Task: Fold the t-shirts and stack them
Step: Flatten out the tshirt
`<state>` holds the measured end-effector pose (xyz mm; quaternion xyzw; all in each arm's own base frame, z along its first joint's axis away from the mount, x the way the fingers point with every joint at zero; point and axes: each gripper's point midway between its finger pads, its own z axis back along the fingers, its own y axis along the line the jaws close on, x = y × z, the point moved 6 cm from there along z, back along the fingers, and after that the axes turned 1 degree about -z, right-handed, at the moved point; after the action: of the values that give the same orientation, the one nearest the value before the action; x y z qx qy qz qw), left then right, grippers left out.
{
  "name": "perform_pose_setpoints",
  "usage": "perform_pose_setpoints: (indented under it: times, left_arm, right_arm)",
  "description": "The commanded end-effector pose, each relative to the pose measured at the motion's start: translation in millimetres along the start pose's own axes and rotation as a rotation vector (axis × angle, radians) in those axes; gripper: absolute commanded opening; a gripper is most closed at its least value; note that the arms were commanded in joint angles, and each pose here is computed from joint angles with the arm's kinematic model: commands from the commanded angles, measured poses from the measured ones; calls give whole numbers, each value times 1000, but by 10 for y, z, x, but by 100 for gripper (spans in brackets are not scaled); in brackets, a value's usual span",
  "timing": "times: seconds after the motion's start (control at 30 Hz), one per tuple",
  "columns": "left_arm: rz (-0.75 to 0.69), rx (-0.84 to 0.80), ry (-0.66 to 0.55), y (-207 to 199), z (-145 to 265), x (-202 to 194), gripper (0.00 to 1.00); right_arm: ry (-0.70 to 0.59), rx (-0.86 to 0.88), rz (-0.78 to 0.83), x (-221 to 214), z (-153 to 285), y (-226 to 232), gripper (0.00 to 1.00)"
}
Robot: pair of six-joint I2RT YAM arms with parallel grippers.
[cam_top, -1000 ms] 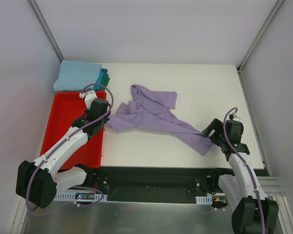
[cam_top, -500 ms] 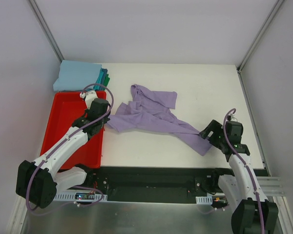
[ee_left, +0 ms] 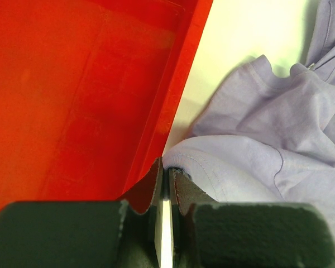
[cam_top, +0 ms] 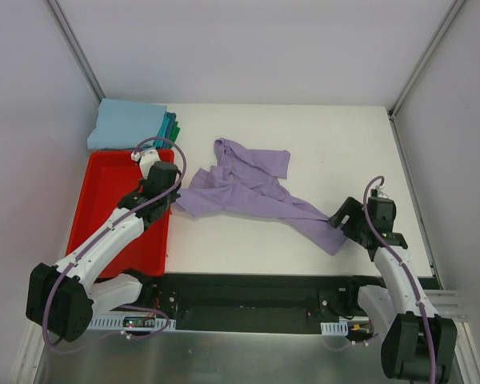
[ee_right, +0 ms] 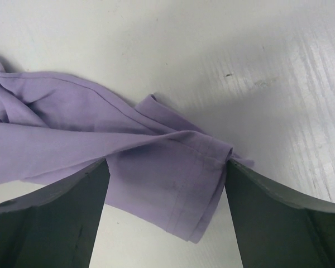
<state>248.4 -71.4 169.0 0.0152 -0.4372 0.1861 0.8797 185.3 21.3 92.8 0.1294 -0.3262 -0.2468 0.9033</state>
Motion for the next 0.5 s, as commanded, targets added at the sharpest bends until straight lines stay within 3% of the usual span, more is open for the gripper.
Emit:
perform_pose_setpoints:
  times: [0.0,0.13,0.27,0.47]
  left_arm:
    - [18,-5,-21,0,-16,49,0]
    - [19,-4,-21,1,-18,54,0]
    - [14,-12,-14,-15,-19,49,0]
    - [16,-19,-7,-23,-21,42,0]
  right_arm:
    - [-60,62,16,168,19,113,80]
    - [-64,75,7,158,61,130,66]
    - [-63,59,7,124,90,97,64]
    - [-48,-5,5,62,111,-1,55]
